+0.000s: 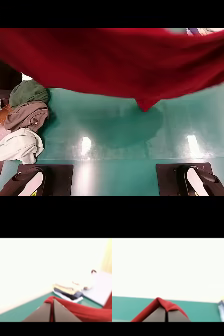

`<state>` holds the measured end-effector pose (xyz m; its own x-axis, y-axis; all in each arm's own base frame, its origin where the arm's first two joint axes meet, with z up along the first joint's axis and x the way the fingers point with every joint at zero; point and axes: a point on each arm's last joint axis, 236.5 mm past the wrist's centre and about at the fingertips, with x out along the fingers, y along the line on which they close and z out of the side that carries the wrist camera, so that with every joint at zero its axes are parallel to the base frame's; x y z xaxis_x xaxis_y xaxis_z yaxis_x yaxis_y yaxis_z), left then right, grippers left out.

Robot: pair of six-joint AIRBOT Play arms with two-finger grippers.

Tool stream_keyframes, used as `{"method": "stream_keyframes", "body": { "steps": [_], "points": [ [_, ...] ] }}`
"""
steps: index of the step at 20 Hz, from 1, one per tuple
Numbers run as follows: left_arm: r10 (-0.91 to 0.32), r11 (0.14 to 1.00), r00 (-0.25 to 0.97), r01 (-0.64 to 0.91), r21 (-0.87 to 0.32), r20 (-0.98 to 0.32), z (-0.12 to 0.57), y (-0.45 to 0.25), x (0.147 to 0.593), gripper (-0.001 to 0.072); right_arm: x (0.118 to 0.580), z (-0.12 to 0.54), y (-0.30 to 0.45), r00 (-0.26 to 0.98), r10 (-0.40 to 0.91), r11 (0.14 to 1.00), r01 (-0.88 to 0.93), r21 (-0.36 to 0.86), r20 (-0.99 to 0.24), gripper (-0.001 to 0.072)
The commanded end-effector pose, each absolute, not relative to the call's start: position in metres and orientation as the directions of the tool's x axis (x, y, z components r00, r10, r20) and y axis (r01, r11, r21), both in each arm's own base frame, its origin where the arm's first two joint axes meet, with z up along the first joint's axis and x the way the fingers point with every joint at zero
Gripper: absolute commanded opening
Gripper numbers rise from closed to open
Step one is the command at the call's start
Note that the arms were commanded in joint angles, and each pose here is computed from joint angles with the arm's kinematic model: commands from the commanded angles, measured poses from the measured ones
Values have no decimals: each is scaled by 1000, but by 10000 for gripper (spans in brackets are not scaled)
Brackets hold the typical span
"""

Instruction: Fold the shirts.

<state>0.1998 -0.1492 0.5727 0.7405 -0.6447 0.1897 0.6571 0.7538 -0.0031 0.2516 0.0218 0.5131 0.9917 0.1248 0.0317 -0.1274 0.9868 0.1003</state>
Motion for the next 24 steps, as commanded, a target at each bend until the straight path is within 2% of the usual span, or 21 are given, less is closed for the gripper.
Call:
{"method": "stream_keyframes", "body": {
  "steps": [1,3,5,8,10,13,17,18,19,20,21,24],
  "points": [
    [-564,818,800,576,2,205,575,-131,208,25,259,515,-1,998,50,990,-43,133,-49,13],
    [-474,873,876,480,-81,84,534,-106,256,25,288,499,-6,986,108,976,-82,204,-123,13],
    [-440,889,894,420,-183,-83,471,-91,307,25,327,462,-12,957,172,952,-100,288,-236,13],
    [-480,866,802,367,-341,-356,352,-92,367,25,390,362,5,833,314,906,-120,405,-456,13],
    [-505,851,707,312,-422,-495,274,-98,395,25,424,289,21,729,332,914,-92,394,-599,14],
    [-497,856,646,255,-449,-580,187,-99,437,26,467,207,44,646,290,945,-79,316,-706,15],
    [-451,861,676,157,-483,-583,144,-86,485,28,517,167,71,678,292,946,-100,309,-675,17],
    [-439,862,693,145,-486,-572,145,-83,491,192,525,164,73,689,291,945,-100,311,-664,19],
    [-426,865,711,141,-481,-559,148,-80,495,551,530,161,72,697,289,945,-97,313,-657,62],
    [-419,868,718,138,-477,-555,150,-77,497,641,533,161,70,701,287,944,-92,316,-654,288],
    [-415,871,717,137,-471,-560,152,-72,496,595,533,162,65,699,283,945,-84,318,-657,473],
    [-419,872,673,111,-478,-609,148,-52,481,596,517,168,50,654,279,947,-68,313,-703,477]
  ]
}}
